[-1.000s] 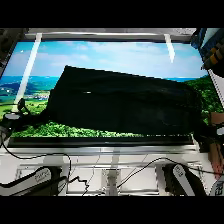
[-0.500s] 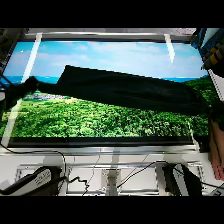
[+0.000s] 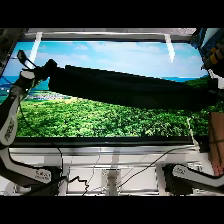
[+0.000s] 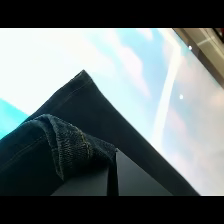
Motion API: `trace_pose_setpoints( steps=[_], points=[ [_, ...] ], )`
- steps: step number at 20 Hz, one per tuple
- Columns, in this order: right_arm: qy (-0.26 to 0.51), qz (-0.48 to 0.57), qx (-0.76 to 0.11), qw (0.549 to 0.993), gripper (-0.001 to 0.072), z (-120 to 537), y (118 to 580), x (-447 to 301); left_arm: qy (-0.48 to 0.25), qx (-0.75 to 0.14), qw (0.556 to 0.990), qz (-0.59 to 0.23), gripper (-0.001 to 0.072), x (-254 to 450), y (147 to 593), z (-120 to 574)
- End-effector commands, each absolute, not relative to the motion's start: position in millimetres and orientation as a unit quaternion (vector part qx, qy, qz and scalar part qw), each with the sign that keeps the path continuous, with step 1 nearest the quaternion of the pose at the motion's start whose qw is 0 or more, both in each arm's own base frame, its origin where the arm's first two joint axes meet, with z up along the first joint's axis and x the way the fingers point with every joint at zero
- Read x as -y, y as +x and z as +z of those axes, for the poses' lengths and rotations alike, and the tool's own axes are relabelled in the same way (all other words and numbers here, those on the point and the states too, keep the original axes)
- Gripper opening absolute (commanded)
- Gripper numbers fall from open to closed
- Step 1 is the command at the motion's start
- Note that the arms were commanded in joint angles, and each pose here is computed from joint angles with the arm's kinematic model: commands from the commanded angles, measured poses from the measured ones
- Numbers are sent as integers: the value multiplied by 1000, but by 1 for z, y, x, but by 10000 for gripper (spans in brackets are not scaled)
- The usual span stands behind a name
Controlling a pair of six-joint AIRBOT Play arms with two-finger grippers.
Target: Fold the clothes and pants, and hang the long-sleeved shirts on hangers.
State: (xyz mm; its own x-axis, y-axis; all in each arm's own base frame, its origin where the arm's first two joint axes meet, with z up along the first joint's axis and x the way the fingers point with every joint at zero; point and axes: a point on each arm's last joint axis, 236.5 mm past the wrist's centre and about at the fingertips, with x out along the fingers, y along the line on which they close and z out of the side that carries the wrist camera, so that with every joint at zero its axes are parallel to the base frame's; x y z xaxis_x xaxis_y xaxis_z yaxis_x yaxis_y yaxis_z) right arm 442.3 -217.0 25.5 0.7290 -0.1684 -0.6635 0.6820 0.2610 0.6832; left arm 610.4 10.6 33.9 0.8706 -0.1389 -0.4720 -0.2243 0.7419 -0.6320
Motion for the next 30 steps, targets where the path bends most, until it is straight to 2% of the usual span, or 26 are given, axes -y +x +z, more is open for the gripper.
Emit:
trace_pose_setpoints(
  steps=[1,4,11,14,15,16,17,22,24,25,26,28,30],
  points=[
    [590,-289,-216,722,72,0,493,221,-383,-228,894,39,21,-7,642,24],
    [607,-295,-179,716,72,1,514,235,-413,-202,886,62,22,-19,653,25],
    [613,-294,-144,719,72,3,538,254,-411,-172,893,62,22,-12,674,29],
    [599,-291,-121,736,79,8,547,258,-410,-169,894,64,24,-11,680,23],
    [591,-289,-123,743,229,10,548,257,-409,-174,893,62,71,-9,680,20],
    [560,-279,-140,767,539,11,550,253,-407,-185,892,55,285,-4,678,18],
    [512,-265,-164,800,623,14,552,250,-399,-199,894,44,712,0,675,19],
    [342,-174,-253,888,614,56,555,224,-349,-215,912,-1,708,-17,651,85],
    [312,-165,-257,900,614,79,549,221,-321,-266,909,-26,704,-22,620,101],
    [301,-163,-256,904,614,89,544,219,-311,-305,899,-39,673,-23,601,99],
    [292,-162,-256,907,614,98,541,218,-305,-345,886,-45,592,-27,581,93],
    [284,-157,-262,909,614,108,534,213,-309,-399,862,-51,586,-27,548,77],
    [284,-150,-276,906,614,109,528,206,-323,-412,851,-34,587,-25,529,55]
  ],
)
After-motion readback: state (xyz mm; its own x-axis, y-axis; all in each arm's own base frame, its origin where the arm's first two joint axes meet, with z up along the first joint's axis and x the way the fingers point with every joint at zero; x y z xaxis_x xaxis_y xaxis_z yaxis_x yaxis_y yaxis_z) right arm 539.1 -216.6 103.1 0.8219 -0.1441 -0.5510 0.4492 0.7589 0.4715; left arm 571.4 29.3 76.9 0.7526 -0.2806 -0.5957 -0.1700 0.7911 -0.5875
